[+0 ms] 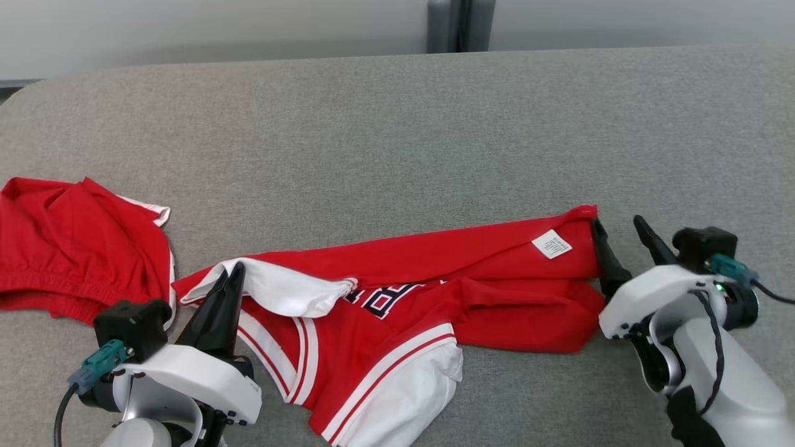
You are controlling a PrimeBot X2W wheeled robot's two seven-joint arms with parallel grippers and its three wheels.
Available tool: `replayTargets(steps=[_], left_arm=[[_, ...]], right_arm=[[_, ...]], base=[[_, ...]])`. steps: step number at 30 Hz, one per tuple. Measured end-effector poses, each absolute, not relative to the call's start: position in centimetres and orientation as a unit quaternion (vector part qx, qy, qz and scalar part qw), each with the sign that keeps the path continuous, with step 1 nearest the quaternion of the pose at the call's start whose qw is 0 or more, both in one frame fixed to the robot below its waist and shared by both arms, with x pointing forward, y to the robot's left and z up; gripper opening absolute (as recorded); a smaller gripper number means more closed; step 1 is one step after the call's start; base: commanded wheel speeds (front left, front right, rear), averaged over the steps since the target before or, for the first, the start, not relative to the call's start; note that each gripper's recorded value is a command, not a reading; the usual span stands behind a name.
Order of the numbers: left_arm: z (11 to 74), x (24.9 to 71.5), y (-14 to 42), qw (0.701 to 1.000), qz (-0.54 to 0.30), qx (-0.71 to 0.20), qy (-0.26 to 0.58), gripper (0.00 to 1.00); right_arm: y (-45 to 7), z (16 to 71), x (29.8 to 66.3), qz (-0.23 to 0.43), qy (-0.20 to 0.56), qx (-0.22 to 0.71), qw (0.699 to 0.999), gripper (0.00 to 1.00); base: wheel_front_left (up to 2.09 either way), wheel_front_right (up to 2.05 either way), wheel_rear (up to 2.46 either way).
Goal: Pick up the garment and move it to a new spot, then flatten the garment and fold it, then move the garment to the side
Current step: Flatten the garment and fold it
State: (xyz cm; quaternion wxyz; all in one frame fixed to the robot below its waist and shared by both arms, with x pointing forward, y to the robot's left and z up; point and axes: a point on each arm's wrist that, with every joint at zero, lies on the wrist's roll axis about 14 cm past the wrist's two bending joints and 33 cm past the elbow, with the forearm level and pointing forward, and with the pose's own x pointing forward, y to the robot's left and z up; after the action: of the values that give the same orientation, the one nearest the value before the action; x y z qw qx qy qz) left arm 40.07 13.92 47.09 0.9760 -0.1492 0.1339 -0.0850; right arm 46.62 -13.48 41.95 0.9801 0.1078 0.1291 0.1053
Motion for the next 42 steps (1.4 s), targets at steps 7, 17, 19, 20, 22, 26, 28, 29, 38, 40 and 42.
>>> replayTargets(steps=[7, 17, 19, 20, 22, 26, 28, 29, 38, 40, 42], left_arm=[[46.8, 39.7, 14.6, 0.976, -0.073, -0.146, 0.141, 0.0], [46.4, 39.6, 15.3, 0.976, -0.064, -0.142, 0.149, 0.0], [46.2, 39.6, 15.3, 0.976, -0.064, -0.142, 0.152, 0.0], [46.1, 39.6, 15.4, 0.976, -0.063, -0.144, 0.154, 0.0], [46.0, 39.6, 15.4, 0.975, -0.062, -0.144, 0.156, 0.0], [45.6, 39.8, 15.5, 0.975, -0.063, -0.143, 0.159, 0.0], [45.9, 40.1, 15.5, 0.975, -0.065, -0.148, 0.151, 0.0], [46.3, 40.3, 15.4, 0.975, -0.067, -0.154, 0.144, 0.0], [55.4, 45.1, 16.2, 0.978, -0.097, -0.185, -0.016, 0.0], [57.4, 45.7, 16.2, 0.976, -0.107, -0.185, -0.042, 0.0], [59.4, 46.1, 16.0, 0.973, -0.118, -0.184, -0.066, 0.0]], right_arm=[[-12.0, 40.7, 48.1, 0.142, 0.177, 0.088, 0.97, 1.0], [-11.1, 39.0, 48.8, 0.164, 0.213, 0.067, 0.961, 0.62], [-10.9, 38.9, 48.9, 0.17, 0.215, 0.06, 0.96, 0.42], [-10.8, 38.8, 48.9, 0.174, 0.215, 0.056, 0.959, 0.2], [-10.7, 38.7, 48.9, 0.179, 0.216, 0.05, 0.959, 0.0], [-10.5, 39.1, 49.1, 0.189, 0.206, 0.039, 0.959, 0.0], [-10.6, 39.9, 49.4, 0.188, 0.193, 0.04, 0.962, 0.0], [-10.8, 40.4, 49.6, 0.188, 0.185, 0.039, 0.964, 0.0], [-13.5, 50.8, 53.0, 0.167, 0.032, 0.047, 0.984, 0.0], [-13.8, 52.6, 52.9, 0.167, 0.006, 0.039, 0.985, 0.0], [-14.2, 54.3, 52.7, 0.165, -0.018, 0.031, 0.986, 0.0]], base=[[0.0, 0.0, 0.0], [0.0, 0.0, 0.0], [0.0, 0.0, 0.0], [0.0, 0.0, 0.0], [0.0, 0.0, 0.0], [0.0, 0.0, 0.0], [0.0, 0.0, 0.0], [0.0, 0.0, 0.0], [0.0, 0.0, 0.0], [0.0, 0.0, 0.0], [0.0, 0.0, 0.0]])
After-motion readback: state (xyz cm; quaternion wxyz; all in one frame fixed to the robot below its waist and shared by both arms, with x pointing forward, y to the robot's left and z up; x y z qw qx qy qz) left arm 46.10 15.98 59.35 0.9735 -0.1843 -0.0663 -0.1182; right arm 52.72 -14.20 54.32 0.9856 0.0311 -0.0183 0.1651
